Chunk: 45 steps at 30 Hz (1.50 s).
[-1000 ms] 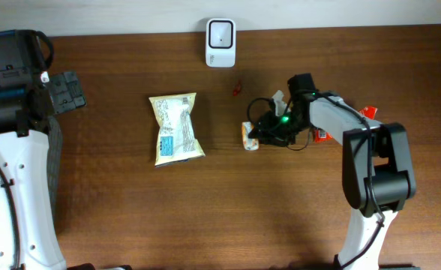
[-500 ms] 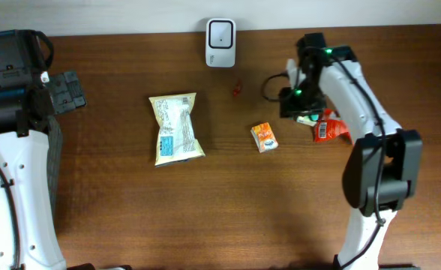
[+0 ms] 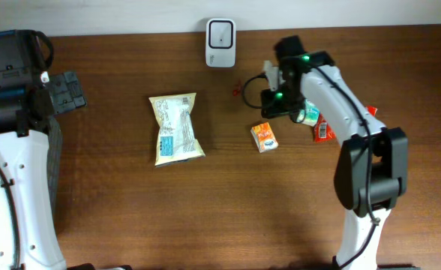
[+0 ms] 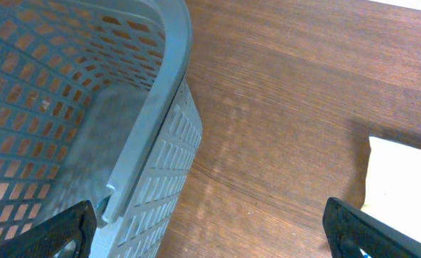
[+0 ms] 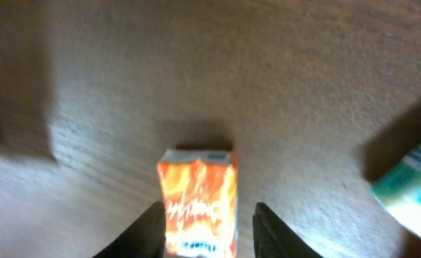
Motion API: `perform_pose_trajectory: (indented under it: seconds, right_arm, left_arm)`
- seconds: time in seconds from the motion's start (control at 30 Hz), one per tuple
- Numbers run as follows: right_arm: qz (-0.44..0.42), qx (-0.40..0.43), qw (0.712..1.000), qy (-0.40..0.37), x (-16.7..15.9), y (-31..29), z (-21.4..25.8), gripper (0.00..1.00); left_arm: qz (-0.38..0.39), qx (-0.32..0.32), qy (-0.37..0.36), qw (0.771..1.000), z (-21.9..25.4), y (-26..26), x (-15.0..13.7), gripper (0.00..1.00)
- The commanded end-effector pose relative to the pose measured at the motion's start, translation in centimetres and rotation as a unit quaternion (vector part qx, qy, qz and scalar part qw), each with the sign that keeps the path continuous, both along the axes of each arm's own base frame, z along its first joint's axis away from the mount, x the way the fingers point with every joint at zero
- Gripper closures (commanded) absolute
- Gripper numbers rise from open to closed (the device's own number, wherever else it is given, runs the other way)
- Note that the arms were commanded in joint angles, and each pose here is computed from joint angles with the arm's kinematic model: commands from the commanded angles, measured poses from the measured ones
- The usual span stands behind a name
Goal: Scan the item barcode
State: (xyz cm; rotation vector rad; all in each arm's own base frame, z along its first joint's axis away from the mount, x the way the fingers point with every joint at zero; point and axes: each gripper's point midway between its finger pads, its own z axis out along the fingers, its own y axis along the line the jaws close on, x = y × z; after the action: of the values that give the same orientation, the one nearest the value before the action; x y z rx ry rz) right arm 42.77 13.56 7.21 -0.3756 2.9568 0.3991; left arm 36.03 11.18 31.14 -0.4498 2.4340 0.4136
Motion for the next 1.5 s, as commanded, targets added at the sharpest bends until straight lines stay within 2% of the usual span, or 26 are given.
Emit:
perform_pose_trajectory:
  seconds: [0.0,0.13,0.17,0.27,0.37,0.47,0.5,0.53,0.6,0.7,0.83,0.93,0.97,1.13,1.2,1.37,1.4,1.47]
  right_arm:
    - [0.011,0.062,0.996,0.057,-2.9,0.0,-3.7,0.61]
    - [-0.007,0.11,0.992,0.069,-3.9,-0.5,-5.9,0.64]
    - [-0.01,0.114,0.991,0.074,-4.2,-0.6,-6.3,0.69]
    - [-0.01,0.116,0.99,0.078,-4.5,-0.6,-6.5,0.95]
    - [-0.012,0.099,0.993,0.064,-3.4,-1.0,-4.7,0.96]
    - [-0.032,-0.034,0.998,0.032,-2.0,-3.3,-1.1,0.96]
    - [-0.059,-0.135,0.989,0.011,-1.7,-4.7,0.2,0.96]
    - [-0.078,-0.203,0.976,-0.006,-1.7,-5.4,0.9,0.96]
    - [-0.101,-0.344,0.931,-0.062,-2.1,-5.7,1.7,0.96]
    - [-0.104,-0.442,0.883,-0.121,-2.2,-4.2,0.8,0.96]
    - [-0.073,-0.452,0.881,-0.123,-2.5,-0.8,-3.6,0.96]
    - [-0.054,-0.453,0.882,-0.12,-3.1,0.4,-4.8,0.96]
    - [-0.048,-0.444,0.887,-0.115,-3.5,1.1,-5.0,0.93]
    - [0.025,-0.372,0.927,-0.043,-6.2,4.7,-7.2,0.68]
    - [0.047,-0.331,0.942,-0.012,-7.1,6.1,-7.5,0.64]
    - [0.11,-0.188,0.976,0.01,-6.6,11.3,-3.1,0.62]
    - [0.103,-0.173,0.98,-0.001,-5.4,10.9,-1.0,0.57]
    - [0.083,-0.169,0.982,-0.006,-3.9,9.3,0.1,0.49]
  left_arm:
    - [0.007,-0.001,-0.001,1.0,-0.1,0.1,0.0,0.01]
    - [0.008,-0.001,-0.001,1.0,-0.1,0.2,0.0,0.01]
    - [0.007,-0.001,-0.001,1.0,-0.1,0.1,0.0,0.01]
    - [0.007,-0.001,-0.001,1.0,-0.1,0.1,0.0,0.01]
    - [0.008,-0.001,-0.001,1.0,-0.1,0.2,0.0,0.01]
    - [0.007,-0.001,-0.001,1.0,-0.1,0.1,0.0,0.01]
    - [0.007,-0.001,-0.001,1.0,-0.1,0.1,0.0,0.01]
    - [0.007,-0.001,-0.001,1.0,-0.1,0.1,0.0,0.01]
    - [0.008,-0.001,-0.001,1.0,-0.1,0.2,0.0,0.01]
    - [0.007,-0.001,-0.001,1.0,-0.1,0.1,0.0,0.01]
    - [0.007,-0.001,-0.001,1.0,-0.1,0.1,0.0,0.01]
    - [0.007,-0.001,-0.001,1.0,-0.1,0.1,0.0,0.01]
    - [0.007,-0.001,-0.001,1.0,-0.1,0.1,0.0,0.01]
    - [0.007,-0.001,-0.001,1.0,-0.1,0.1,0.0,0.01]
    - [0.007,-0.001,-0.001,1.0,-0.1,0.1,0.0,0.01]
    - [0.007,-0.001,-0.001,1.0,-0.1,0.1,0.0,0.01]
    - [0.007,-0.001,-0.001,1.0,-0.1,0.1,0.0,0.01]
    - [0.007,-0.001,-0.001,1.0,-0.1,0.1,0.0,0.01]
